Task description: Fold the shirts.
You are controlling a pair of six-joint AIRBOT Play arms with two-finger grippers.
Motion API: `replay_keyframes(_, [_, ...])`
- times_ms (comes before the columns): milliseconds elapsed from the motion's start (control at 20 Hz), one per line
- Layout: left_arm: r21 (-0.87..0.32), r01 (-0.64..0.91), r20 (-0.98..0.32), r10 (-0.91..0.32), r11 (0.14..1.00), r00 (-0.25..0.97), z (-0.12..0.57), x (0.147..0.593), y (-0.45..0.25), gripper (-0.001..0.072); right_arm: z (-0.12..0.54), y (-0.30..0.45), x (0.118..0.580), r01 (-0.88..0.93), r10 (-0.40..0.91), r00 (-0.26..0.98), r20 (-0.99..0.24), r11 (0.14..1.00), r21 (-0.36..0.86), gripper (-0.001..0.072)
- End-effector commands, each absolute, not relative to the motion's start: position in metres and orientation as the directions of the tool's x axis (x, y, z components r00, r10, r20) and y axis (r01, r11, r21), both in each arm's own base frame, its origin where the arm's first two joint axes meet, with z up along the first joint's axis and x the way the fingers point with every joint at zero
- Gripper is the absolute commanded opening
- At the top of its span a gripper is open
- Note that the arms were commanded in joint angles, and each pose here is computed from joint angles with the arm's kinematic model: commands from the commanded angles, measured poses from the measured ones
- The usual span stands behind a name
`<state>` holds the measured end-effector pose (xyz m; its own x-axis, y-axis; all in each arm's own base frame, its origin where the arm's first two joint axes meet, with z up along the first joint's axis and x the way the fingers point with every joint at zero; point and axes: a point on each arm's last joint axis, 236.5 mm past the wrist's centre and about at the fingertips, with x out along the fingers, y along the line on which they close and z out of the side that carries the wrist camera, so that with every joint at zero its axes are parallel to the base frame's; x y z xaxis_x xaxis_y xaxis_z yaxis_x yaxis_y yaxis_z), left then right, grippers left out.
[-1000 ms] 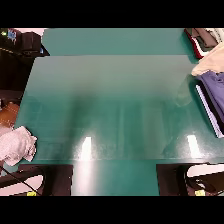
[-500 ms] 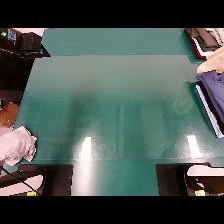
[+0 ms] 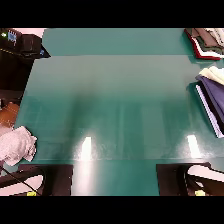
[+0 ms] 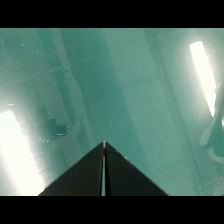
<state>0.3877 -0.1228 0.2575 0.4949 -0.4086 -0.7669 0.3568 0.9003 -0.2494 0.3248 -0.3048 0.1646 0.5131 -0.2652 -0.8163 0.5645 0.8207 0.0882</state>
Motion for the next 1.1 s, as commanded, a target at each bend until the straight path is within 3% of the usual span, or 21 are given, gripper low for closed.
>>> replay_keyframes(0, [-0.243,0.372,-0.77,-0.411,0.896,0.488,0.257,0.386,-0.123,0.0027,0.121,-0.307,0.262,0.677,-0.234,0.327,-0.915,0.734,0.054,0.0103])
replay_keyframes(50, [-0.243,0.372,-0.77,-0.412,0.896,0.488,0.257,0.386,-0.123,0.0027,0.11,-0.306,0.249,0.696,-0.214,0.302,-0.929,0.715,0.061,0.0361])
replay_keyframes(100, [-0.243,0.372,-0.77,-0.412,0.896,0.488,0.257,0.386,-0.123,0.0027,0.101,-0.306,0.237,0.714,-0.196,0.279,-0.94,0.697,0.067,0.0527])
replay_keyframes(150, [-0.243,0.372,-0.77,-0.412,0.896,0.487,0.257,0.386,-0.123,0.0027,0.092,-0.304,0.224,0.733,-0.172,0.257,-0.951,0.675,0.077,0.0535])
replay_keyframes(250, [-0.243,0.372,-0.77,-0.412,0.896,0.488,0.257,0.386,-0.123,0.0027,0.086,-0.303,0.206,0.793,-0.156,0.244,-0.957,0.601,0.104,0.0496])
replay_keyframes(300, [-0.243,0.372,-0.767,-0.412,0.896,0.492,0.258,0.387,-0.123,0.0027,0.09,-0.301,0.207,0.802,-0.154,0.274,-0.949,0.581,0.137,0.0429])
replay_keyframes(350, [-0.242,0.371,-0.763,-0.412,0.896,0.497,0.258,0.388,-0.124,0.0027,0.098,-0.299,0.216,0.794,-0.159,0.335,-0.929,0.579,0.187,0.0425])
replay_keyframes(600, [-0.249,0.367,-0.757,-0.416,0.896,0.504,0.26,0.39,-0.125,0.0027,0.179,-0.236,0.317,0.548,-0.054,0.723,-0.688,0.652,0.524,0.0426])
replay_keyframes(800, [-0.246,0.364,-0.72,-0.421,0.898,0.552,0.269,0.401,-0.126,0.0027,0.217,-0.132,0.367,0.295,0.147,0.79,-0.596,0.761,0.578,0.0412])
replay_keyframes(900, [-0.244,0.363,-0.697,-0.422,0.899,0.579,0.274,0.408,-0.126,0.0027,0.228,-0.073,0.377,0.165,0.25,0.774,-0.582,0.808,0.566,0.0014])
replay_keyframes(1050, [-0.241,0.36,-0.666,-0.424,0.901,0.614,0.281,0.416,-0.126,0.0027,0.24,-0.001,0.379,-0.005,0.373,0.74,-0.559,0.835,0.551,0.0017])
